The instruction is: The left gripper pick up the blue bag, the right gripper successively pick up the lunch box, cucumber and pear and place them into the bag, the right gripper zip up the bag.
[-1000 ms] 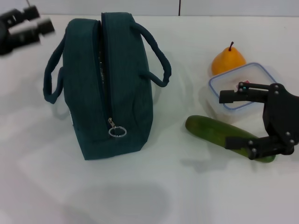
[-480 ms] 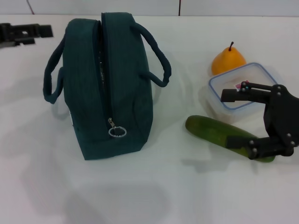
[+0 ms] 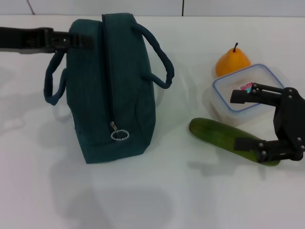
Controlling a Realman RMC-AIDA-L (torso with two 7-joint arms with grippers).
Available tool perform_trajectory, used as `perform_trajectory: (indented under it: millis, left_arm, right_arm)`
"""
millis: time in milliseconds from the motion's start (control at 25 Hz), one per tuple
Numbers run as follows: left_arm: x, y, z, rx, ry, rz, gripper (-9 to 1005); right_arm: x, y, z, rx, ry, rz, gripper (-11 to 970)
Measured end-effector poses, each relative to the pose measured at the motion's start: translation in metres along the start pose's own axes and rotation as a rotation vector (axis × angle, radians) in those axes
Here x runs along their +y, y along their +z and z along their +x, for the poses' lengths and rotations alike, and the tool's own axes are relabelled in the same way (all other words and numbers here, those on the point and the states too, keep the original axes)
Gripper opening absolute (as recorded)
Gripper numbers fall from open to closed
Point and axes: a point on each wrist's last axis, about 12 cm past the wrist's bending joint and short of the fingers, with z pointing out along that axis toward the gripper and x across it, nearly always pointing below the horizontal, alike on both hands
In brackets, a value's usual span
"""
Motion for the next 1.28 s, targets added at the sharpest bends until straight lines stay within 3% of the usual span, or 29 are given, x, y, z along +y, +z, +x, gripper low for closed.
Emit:
perform_trajectory:
  millis: [240,480,680,1120,1240,1280]
  left_arm:
    - [0.006,0.009,0.007,0.059,-0.018,-0.086,868]
    - [0.007,0.013,0.011,0.061,-0.005,-0.097,866]
    - [0.007,0.015,0.017,0.061,0.090,-0.078,725]
    - [0.010,0.018,0.022,0.085,0.072,-0.070,462]
    - [0.011,0.017,0.022,0.082,0.071,-0.072,233]
    - [0.010,0.017,0.022,0.083,0.071,-0.073,203]
  right_arm:
    - [0.001,0.000,0.002,-0.005,-0.005,0.003,856]
    - [0.003,0.000,0.004,-0.012,0.004,-0.002,856]
    - [0.006,-0.002,0.006,-0.013,0.009,0.003,856]
    - [0.009,-0.006,0.009,-0.041,0.028,0.026,857]
    - [0.009,-0.007,0.009,-0.045,0.028,0.030,857]
    - [0.009,-0.008,0.009,-0.052,0.029,0.042,857]
